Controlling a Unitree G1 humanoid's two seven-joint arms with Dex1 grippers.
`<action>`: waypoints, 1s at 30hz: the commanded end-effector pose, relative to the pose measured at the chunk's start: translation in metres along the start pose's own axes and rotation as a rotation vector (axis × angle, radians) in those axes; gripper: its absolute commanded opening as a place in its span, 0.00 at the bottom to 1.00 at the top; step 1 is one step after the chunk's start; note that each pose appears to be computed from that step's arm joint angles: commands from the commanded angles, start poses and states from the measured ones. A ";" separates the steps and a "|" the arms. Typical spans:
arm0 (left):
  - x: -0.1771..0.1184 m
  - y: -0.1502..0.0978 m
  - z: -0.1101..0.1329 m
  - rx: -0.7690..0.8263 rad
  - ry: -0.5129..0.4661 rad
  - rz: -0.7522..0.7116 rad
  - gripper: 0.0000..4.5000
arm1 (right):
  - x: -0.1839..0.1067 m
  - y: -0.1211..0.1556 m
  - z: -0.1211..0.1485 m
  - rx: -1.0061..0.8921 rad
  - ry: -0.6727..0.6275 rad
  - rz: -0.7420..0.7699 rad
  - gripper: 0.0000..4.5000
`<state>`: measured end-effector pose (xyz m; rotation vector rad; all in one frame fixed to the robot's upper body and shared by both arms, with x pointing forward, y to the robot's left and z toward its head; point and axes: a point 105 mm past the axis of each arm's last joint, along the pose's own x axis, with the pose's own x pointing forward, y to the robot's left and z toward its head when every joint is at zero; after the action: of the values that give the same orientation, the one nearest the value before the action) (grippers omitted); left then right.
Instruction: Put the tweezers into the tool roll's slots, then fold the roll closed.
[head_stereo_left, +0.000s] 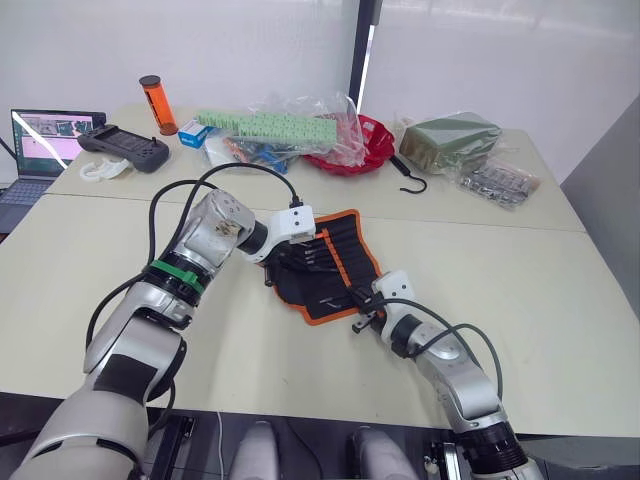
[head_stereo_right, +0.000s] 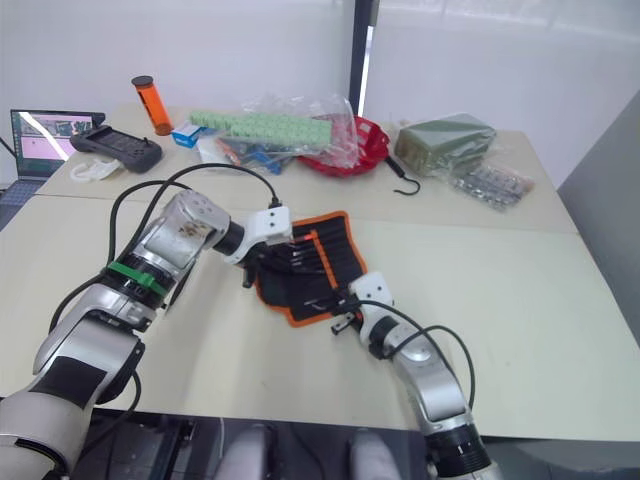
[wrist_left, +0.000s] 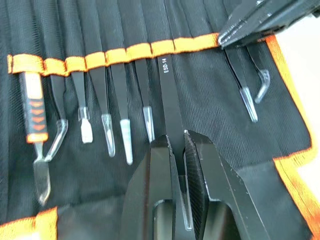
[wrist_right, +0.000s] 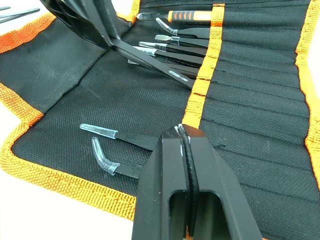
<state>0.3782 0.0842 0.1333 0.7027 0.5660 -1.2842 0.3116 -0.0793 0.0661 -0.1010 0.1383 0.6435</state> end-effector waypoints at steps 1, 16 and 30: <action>0.000 0.005 0.017 0.032 -0.037 0.023 0.00 | -0.007 -0.008 -0.034 0.037 0.137 -0.050 0.00; 0.040 0.008 0.041 0.017 -0.135 0.042 0.00 | -0.009 -0.007 -0.035 0.047 0.136 -0.061 0.00; 0.044 0.011 0.047 0.009 -0.183 0.065 0.28 | -0.009 -0.002 -0.037 0.050 0.141 -0.047 0.00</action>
<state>0.3945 0.0300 0.1129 0.6180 0.4524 -1.2745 0.3104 -0.0834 0.0652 -0.0975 0.1419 0.6069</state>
